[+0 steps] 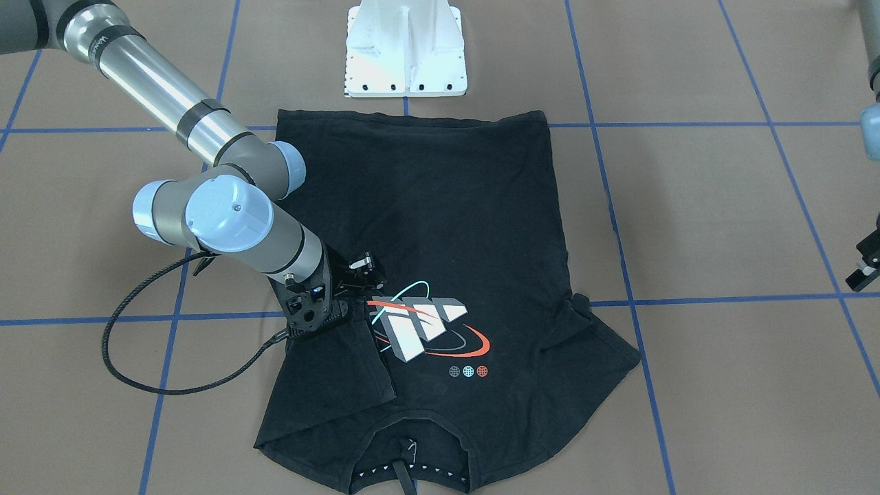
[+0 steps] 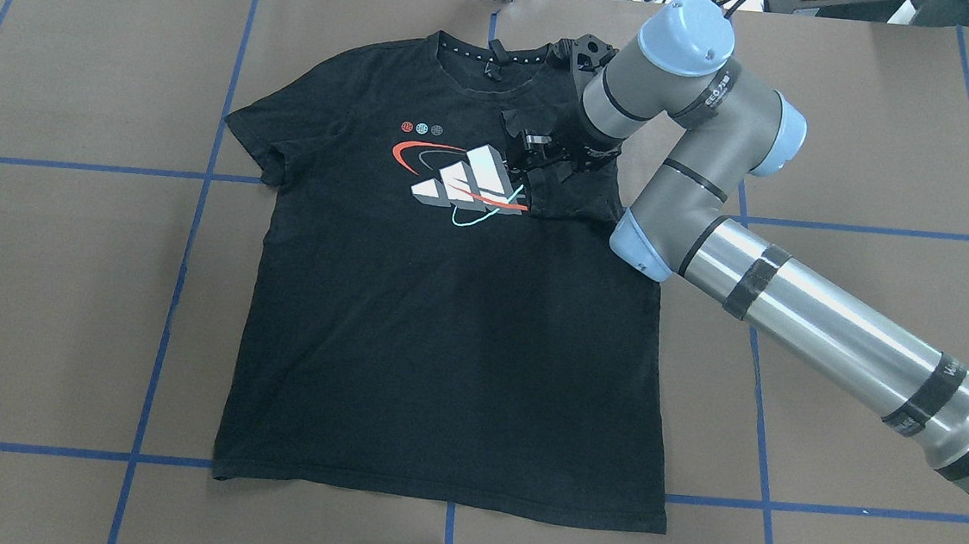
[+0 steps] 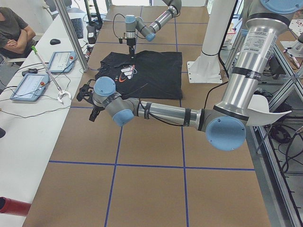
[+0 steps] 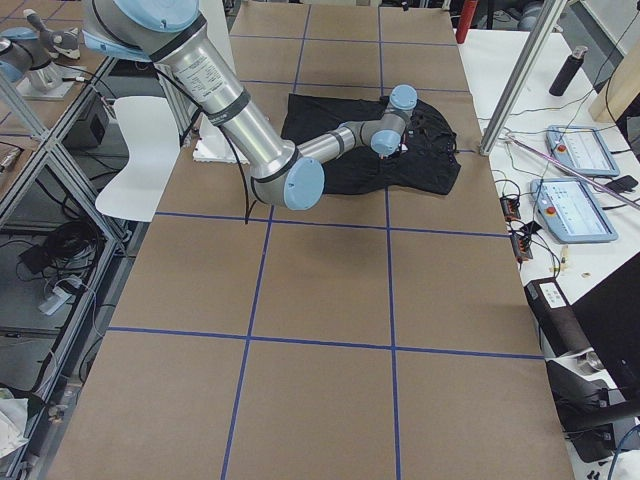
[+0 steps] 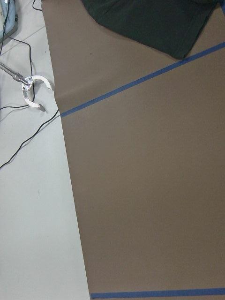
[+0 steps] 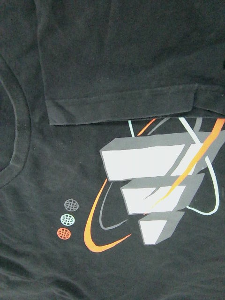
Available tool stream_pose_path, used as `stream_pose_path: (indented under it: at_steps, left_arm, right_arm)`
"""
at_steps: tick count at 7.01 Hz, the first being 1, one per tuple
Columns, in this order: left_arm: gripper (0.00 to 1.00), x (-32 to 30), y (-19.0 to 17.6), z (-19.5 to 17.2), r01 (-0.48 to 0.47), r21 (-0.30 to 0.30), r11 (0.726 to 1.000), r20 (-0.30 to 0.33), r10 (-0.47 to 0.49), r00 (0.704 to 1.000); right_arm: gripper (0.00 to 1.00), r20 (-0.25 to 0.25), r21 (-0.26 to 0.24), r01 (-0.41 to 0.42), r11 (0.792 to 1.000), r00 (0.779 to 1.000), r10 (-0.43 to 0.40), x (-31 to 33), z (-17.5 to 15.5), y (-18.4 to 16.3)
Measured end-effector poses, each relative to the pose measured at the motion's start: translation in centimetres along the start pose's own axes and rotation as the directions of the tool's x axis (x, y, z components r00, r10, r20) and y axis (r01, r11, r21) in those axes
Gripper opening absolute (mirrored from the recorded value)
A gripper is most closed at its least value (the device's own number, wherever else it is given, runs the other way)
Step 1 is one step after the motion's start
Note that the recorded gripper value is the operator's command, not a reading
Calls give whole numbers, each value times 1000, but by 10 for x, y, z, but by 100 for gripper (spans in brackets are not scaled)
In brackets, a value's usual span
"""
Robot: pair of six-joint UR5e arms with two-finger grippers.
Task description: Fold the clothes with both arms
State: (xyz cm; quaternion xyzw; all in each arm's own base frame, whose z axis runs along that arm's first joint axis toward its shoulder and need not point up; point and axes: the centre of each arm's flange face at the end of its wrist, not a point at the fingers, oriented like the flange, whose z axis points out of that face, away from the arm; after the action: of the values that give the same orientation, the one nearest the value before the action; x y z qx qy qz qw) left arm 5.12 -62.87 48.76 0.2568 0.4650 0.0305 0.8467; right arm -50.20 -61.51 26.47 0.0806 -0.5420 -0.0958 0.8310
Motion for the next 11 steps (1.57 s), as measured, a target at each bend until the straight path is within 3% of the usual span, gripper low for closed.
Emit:
stream_pose_path:
  at_steps: [2,6,7,8,11]
  left_arm:
    - [99,24,2,29,42,-29,999,-29,-42,999]
    - [99,105,9,136,176,-18,984,-114,-177,978]
    - [99,125,13,157,189,-11,982,-112,-189,976]
    - [89,137,17,171,193,-17,981,-112,-194,975]
    - [88,157,24,204,204,-32,978,-93,-206,974]
  right_arm:
    - [100,34,2,-64,998,997,64,1,-39,-23]
    - [100,-11,19,-164,986,986,164,-27,-95,-36]
    - [100,-22,33,-171,985,985,171,-26,-99,-38]
    - [100,-33,47,-172,984,984,173,-26,-100,-39]
    - [100,-49,67,-163,984,985,166,-31,-93,-37]
